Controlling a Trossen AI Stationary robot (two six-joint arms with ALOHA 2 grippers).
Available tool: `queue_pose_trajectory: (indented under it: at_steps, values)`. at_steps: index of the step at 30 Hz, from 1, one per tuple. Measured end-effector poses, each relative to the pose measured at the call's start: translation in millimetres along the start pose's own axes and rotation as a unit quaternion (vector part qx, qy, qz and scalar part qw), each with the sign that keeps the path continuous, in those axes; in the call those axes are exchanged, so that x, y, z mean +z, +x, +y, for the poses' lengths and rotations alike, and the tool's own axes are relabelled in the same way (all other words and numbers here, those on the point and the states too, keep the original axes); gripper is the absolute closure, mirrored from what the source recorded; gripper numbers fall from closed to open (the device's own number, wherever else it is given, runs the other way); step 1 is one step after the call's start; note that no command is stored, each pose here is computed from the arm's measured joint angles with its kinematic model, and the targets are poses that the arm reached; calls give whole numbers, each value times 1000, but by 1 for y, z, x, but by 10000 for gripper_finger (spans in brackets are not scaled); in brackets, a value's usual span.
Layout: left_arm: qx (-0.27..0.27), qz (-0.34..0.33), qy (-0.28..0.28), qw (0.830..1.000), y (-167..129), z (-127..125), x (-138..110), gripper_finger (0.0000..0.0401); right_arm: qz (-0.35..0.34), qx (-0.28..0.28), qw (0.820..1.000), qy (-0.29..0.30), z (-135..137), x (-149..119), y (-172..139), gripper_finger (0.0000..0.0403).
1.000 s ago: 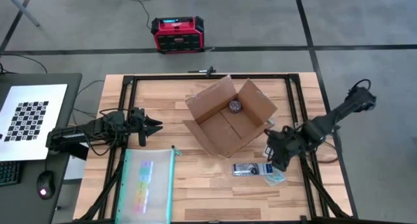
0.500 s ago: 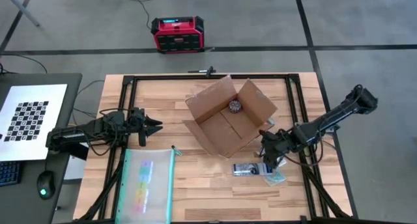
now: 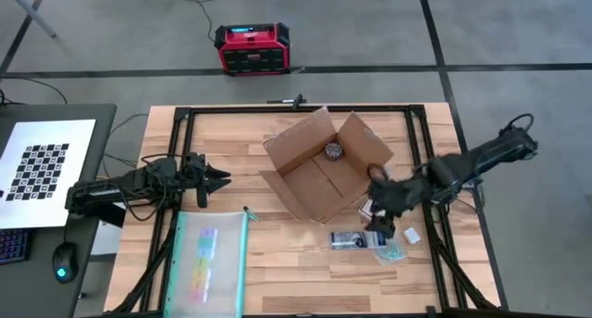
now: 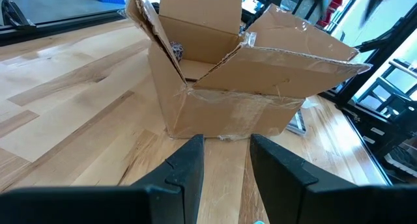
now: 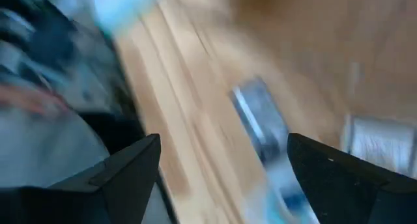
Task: Unpack boxes
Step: Remove the red scented candle from the cardboard box
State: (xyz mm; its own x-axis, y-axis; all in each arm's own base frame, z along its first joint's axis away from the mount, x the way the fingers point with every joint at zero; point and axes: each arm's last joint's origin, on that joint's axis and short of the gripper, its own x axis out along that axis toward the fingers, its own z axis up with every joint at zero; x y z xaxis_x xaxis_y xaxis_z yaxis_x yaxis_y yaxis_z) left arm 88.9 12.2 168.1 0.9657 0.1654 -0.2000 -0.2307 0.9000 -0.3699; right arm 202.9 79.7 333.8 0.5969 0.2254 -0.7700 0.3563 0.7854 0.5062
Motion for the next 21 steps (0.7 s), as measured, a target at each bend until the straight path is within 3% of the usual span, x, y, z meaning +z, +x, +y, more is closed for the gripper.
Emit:
queue_pose_trajectory:
  at_steps: [4,7,15,21]
  values:
    - [0,0,0,1000,0,0,0,292,-136,-4,990,-40,11,38,-26,79]
    - [0,0,0,1000,0,0,0,292,-164,-70,981,-79,1,61,-14,78]
    - [0,0,0,1000,0,0,0,292,-67,-240,957,-146,-65,122,65,78]
    - [0,0,0,1000,0,0,0,292,55,-310,933,-173,-130,144,123,78]
